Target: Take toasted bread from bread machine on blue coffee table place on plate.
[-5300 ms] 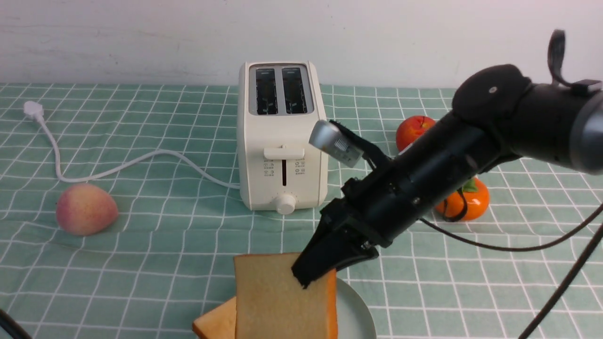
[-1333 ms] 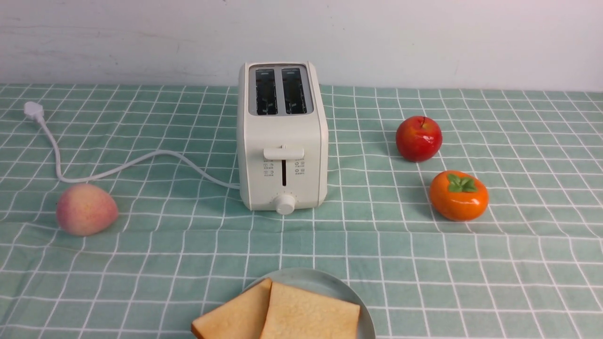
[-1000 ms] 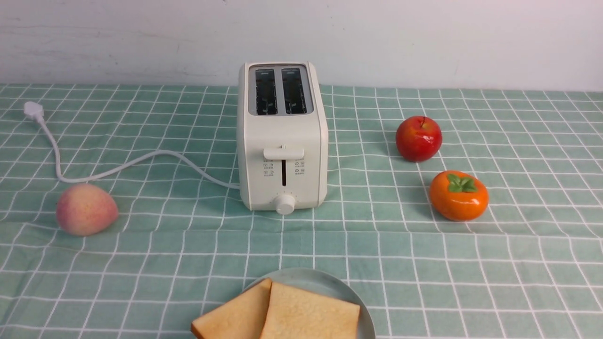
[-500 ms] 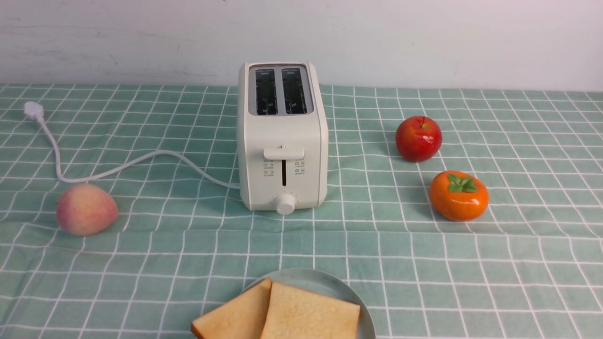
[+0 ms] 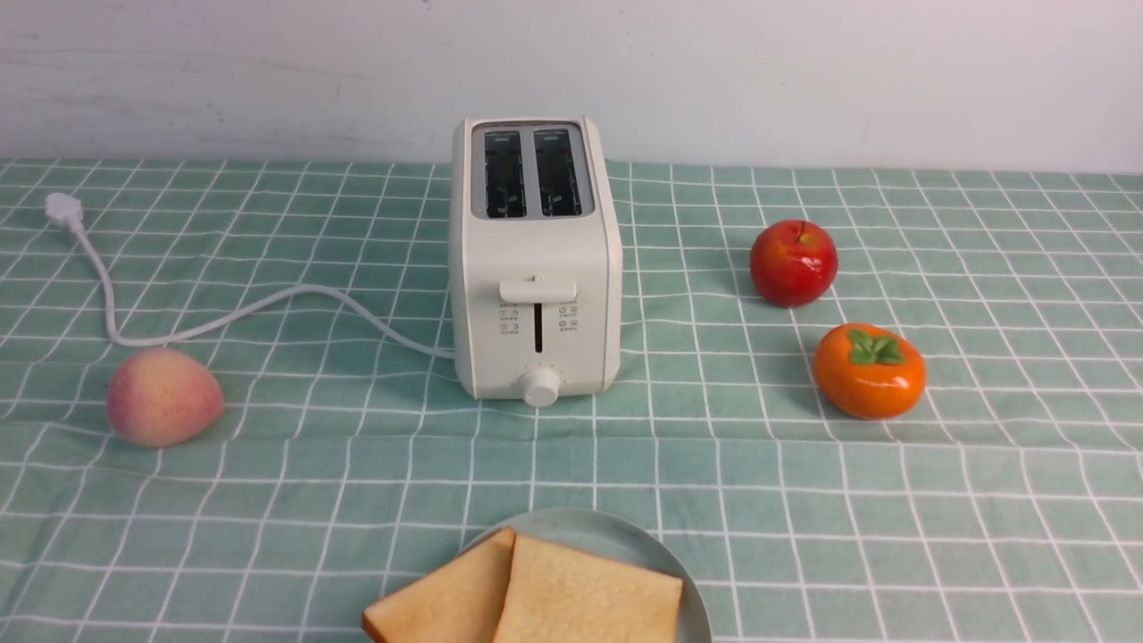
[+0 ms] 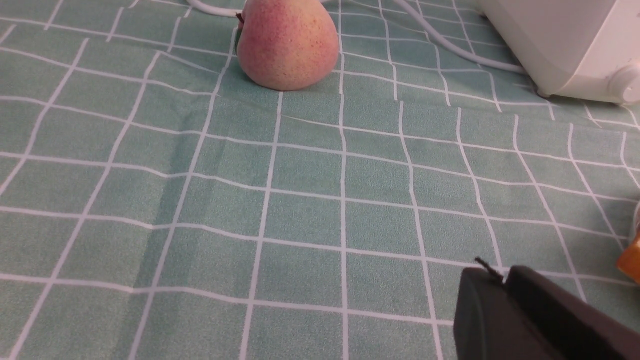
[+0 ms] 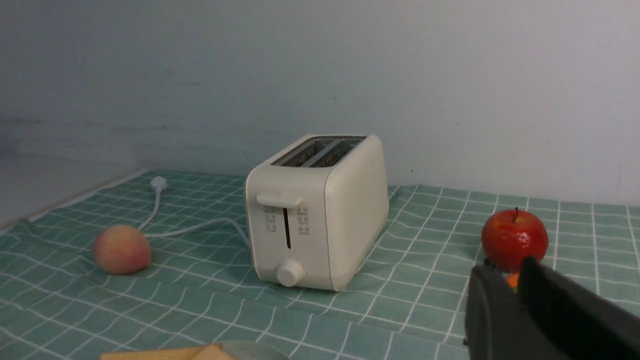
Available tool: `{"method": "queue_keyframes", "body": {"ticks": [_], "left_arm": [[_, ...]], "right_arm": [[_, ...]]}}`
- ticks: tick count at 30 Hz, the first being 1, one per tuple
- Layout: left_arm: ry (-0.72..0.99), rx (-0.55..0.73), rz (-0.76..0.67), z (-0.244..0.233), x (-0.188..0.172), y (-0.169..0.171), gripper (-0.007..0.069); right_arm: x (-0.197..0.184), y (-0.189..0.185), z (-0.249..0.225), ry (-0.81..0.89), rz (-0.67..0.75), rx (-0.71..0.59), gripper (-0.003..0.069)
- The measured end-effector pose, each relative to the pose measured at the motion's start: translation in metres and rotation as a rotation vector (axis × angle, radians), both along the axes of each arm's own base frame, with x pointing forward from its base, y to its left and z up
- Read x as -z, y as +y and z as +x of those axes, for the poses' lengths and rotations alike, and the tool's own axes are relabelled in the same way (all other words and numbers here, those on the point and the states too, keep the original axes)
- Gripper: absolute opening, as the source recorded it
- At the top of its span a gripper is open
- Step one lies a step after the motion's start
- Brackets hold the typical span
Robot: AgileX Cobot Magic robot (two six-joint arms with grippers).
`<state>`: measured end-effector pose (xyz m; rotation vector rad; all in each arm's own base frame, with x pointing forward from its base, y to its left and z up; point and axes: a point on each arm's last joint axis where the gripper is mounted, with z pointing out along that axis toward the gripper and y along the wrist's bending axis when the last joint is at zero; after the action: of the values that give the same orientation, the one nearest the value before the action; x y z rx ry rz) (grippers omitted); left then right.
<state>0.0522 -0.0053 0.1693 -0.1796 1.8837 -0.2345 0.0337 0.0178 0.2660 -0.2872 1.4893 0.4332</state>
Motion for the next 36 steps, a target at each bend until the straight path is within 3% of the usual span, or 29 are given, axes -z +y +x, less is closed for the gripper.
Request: {"method": "queue_keyframes", "body": {"ticks": [2,7,9,14,36], "left_arm": [[0.001,0.0,0.0,0.0,0.0,0.0,0.0052],[0.002,0.0,0.0,0.0,0.0,0.0,0.0056],[0.002,0.0,0.0,0.0,0.0,0.0,0.0057],[0.003,0.0,0.0,0.0,0.0,0.0,0.006],[0.003,0.0,0.0,0.0,0.0,0.0,0.0076]], "right_arm": [[0.014,0.001,0.004,0.036,-0.018,0.017,0.0088],[0.061,-0.004,0.017,0.168,-0.072,0.202,0.0093],[0.086,-0.011,0.02,0.271,-0.105,0.337,0.0097],[0.091,-0.019,0.019,0.342,-0.112,0.481,0.0106],[0.091,-0.02,0.019,0.344,-0.106,0.498,0.0124]]}}
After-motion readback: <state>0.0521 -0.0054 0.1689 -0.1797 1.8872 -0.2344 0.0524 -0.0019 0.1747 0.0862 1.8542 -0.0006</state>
